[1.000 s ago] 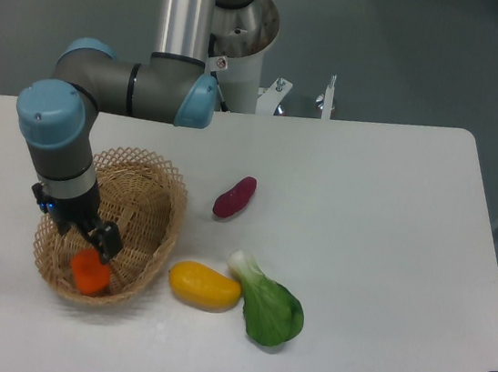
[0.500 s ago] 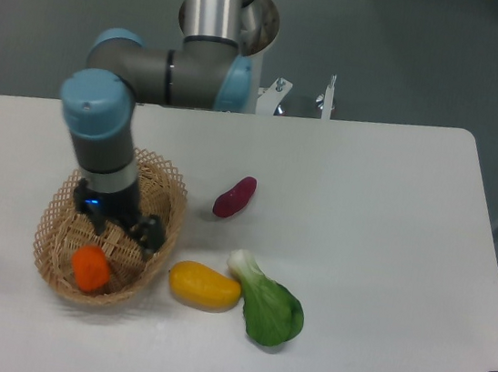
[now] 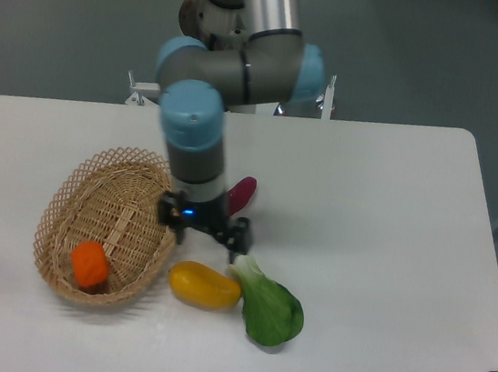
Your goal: Place the orange in the basket
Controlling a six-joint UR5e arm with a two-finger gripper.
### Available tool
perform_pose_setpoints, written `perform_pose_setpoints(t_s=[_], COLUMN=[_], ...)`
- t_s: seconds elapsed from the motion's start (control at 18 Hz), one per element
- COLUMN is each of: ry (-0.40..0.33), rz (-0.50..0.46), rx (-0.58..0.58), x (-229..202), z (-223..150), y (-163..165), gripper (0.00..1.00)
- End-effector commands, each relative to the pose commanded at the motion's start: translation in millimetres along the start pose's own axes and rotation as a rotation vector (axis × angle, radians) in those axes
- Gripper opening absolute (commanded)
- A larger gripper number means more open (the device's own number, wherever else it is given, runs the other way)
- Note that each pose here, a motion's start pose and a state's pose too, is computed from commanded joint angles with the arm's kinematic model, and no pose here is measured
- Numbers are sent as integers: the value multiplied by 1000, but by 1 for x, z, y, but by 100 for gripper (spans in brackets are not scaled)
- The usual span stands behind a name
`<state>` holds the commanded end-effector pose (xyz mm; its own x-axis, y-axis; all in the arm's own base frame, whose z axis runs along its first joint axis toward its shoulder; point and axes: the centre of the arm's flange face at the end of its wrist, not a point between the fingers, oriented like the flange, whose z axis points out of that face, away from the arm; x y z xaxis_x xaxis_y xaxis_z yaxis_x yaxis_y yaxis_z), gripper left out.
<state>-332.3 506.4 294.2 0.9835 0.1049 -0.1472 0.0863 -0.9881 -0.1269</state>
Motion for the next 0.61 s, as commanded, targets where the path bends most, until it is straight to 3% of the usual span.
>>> perform_pose_setpoints(t_s=[0.22, 0.39, 0.61], ry=[-9, -6, -29], rz=[72, 115, 123], rx=[4, -11, -18], x=[-40, -90, -151], z=[-1, 7, 12], y=[18, 53, 76], gripper=[100, 100, 100])
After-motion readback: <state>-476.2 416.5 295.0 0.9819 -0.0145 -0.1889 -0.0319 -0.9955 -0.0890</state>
